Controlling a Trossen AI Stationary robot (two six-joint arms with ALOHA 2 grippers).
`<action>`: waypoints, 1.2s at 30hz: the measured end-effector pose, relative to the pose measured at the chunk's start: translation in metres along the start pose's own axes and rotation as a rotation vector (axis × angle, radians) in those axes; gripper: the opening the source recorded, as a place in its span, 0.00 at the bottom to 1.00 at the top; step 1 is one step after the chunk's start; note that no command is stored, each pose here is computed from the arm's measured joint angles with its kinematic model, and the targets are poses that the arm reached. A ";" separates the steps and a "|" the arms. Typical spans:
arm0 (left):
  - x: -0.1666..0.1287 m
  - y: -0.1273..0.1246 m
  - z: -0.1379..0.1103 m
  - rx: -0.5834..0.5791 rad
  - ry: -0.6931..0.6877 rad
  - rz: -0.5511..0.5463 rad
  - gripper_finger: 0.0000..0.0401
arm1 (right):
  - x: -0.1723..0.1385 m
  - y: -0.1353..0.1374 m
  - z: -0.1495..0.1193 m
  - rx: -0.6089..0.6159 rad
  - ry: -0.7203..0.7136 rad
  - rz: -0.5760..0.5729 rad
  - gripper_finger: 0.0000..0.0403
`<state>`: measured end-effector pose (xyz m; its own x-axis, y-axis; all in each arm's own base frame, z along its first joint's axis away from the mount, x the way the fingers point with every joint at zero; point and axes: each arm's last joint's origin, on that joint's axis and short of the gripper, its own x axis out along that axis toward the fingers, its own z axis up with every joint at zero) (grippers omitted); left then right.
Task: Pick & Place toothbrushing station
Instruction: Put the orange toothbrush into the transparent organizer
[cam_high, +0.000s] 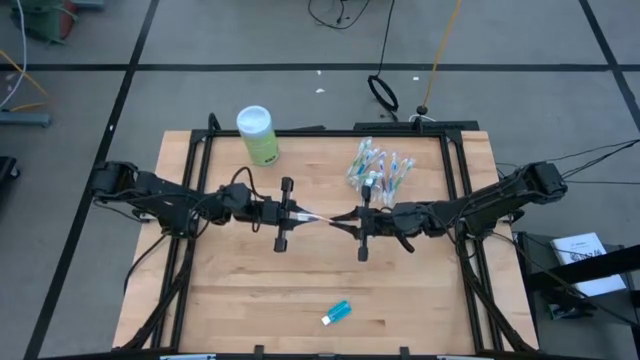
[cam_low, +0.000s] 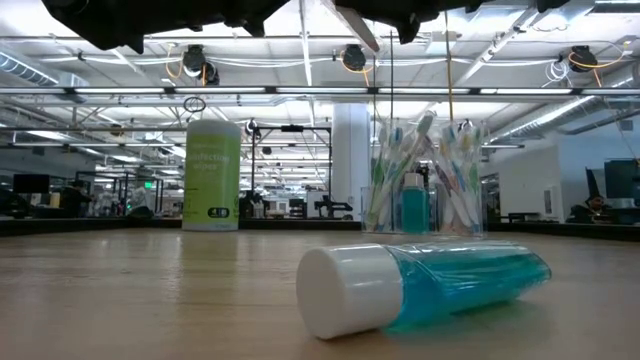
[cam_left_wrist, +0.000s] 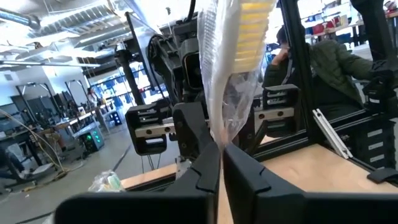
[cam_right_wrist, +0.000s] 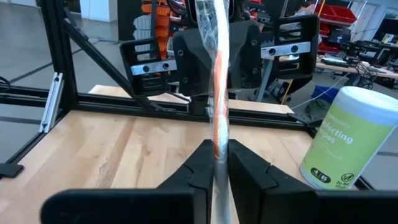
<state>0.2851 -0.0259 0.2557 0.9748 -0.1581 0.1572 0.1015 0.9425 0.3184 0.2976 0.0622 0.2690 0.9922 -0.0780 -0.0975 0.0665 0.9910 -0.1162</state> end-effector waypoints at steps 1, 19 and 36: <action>0.000 0.000 0.000 0.000 0.001 0.000 0.03 | 0.000 0.000 0.000 0.002 0.000 0.000 0.07; -0.001 0.018 -0.015 -0.001 0.191 0.166 0.01 | -0.011 -0.004 -0.003 -0.080 0.114 -0.293 0.33; 0.058 0.107 -0.050 -0.120 0.427 0.248 0.01 | -0.029 0.008 -0.010 -0.106 0.244 -0.289 0.32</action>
<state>0.3619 0.0801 0.2521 0.9641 0.1858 -0.1898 -0.1459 0.9676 0.2062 0.2680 0.0717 0.2612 0.8788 -0.3887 -0.2769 0.3158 0.9087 -0.2731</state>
